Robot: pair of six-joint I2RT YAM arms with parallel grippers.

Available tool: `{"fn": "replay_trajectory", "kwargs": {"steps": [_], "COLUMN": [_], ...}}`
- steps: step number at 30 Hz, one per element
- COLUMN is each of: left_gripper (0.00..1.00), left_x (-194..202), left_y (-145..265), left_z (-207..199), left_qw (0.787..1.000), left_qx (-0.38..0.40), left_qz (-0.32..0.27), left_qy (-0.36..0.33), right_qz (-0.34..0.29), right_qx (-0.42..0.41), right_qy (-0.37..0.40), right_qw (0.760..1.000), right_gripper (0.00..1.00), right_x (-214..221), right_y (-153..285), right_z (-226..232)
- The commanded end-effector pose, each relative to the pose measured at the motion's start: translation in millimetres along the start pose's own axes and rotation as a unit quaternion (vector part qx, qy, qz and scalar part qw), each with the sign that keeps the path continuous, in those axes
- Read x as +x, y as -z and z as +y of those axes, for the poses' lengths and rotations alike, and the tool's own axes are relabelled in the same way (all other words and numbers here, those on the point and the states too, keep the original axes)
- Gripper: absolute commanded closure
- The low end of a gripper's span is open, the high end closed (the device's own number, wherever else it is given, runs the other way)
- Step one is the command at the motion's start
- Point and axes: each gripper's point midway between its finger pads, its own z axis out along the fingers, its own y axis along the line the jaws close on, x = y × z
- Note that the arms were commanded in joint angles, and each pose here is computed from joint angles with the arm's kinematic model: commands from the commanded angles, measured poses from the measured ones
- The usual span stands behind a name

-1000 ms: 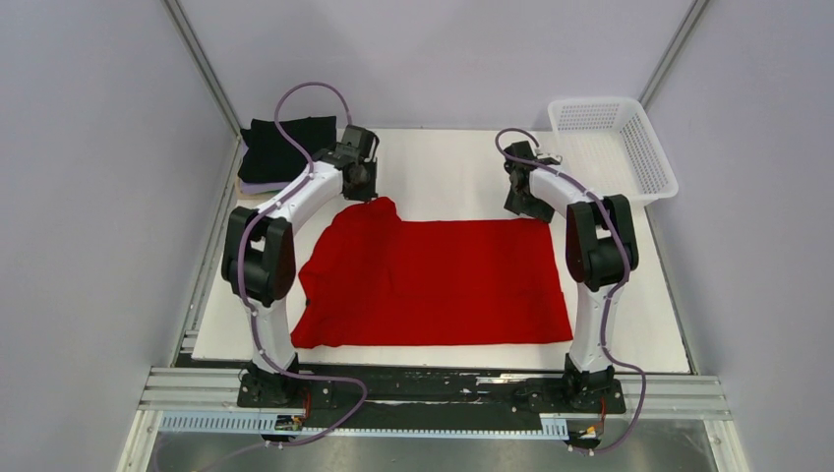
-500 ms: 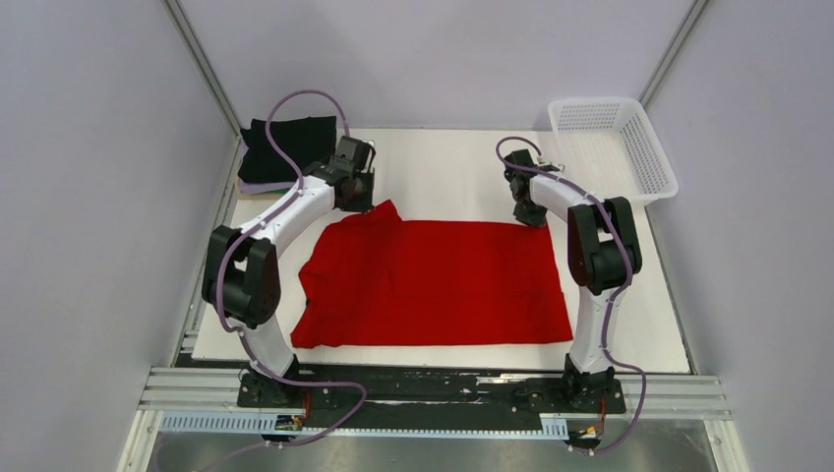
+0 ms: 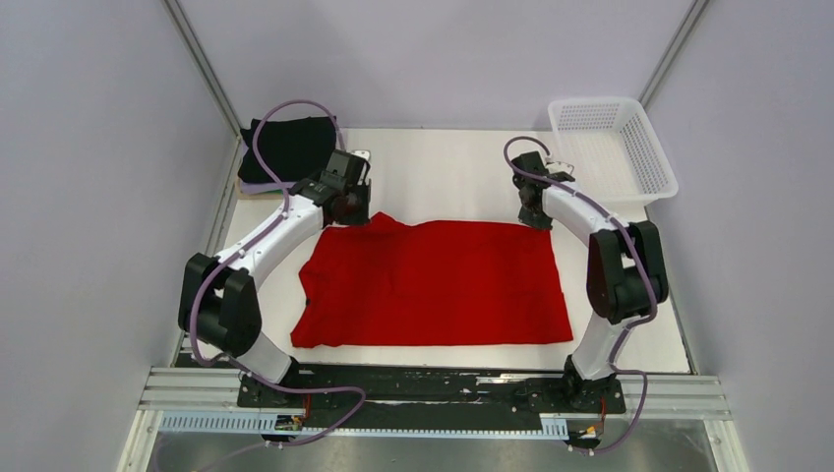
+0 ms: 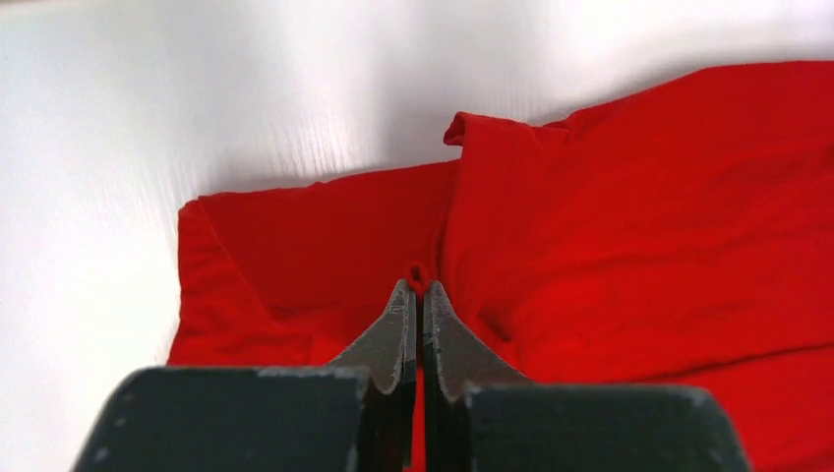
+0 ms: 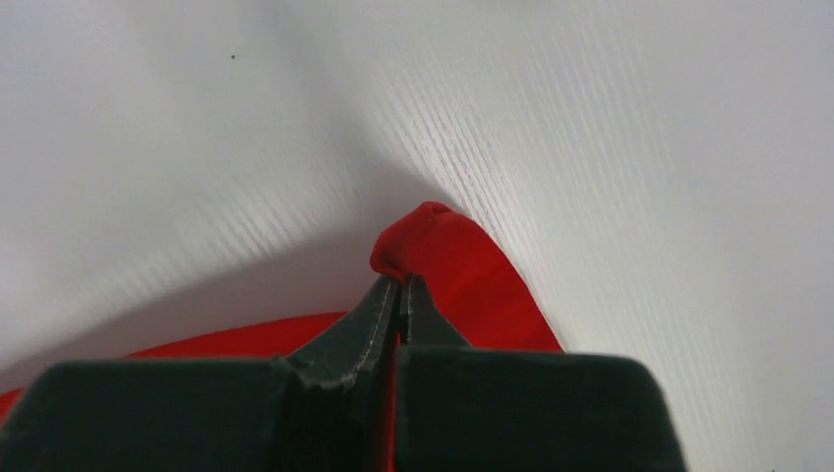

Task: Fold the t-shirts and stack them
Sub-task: Fold the other side of the tshirt into a rectangle

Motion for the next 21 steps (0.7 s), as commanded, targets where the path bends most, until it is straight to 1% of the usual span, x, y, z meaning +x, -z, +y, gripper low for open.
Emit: {"fn": "replay_trajectory", "kwargs": {"steps": [1,8,16,21], "left_gripper": [1.0,1.0,1.0,1.0], "left_x": [-1,24,70,96], "left_y": [27,50,77,89], "left_z": [-5,-9,1,8], "left_qw": [0.999,0.999,0.999,0.997], "left_qx": [0.011,0.017,-0.005,-0.013], "left_qz": [-0.028,-0.022,0.021,0.045], "left_qy": [0.016,0.024,0.045,0.054], "right_qz": [-0.014,-0.005,0.006,0.026], "right_qx": [-0.026,-0.031,-0.033,-0.034], "right_qy": [-0.01,0.0,0.002,0.018], "right_qw": [1.0,1.0,0.999,0.999], "right_gripper": [0.99,0.99,0.98,0.98], "right_x": [4,31,55,74], "right_y": [27,49,71,74], "right_z": [-3,-16,-39,-50]}}
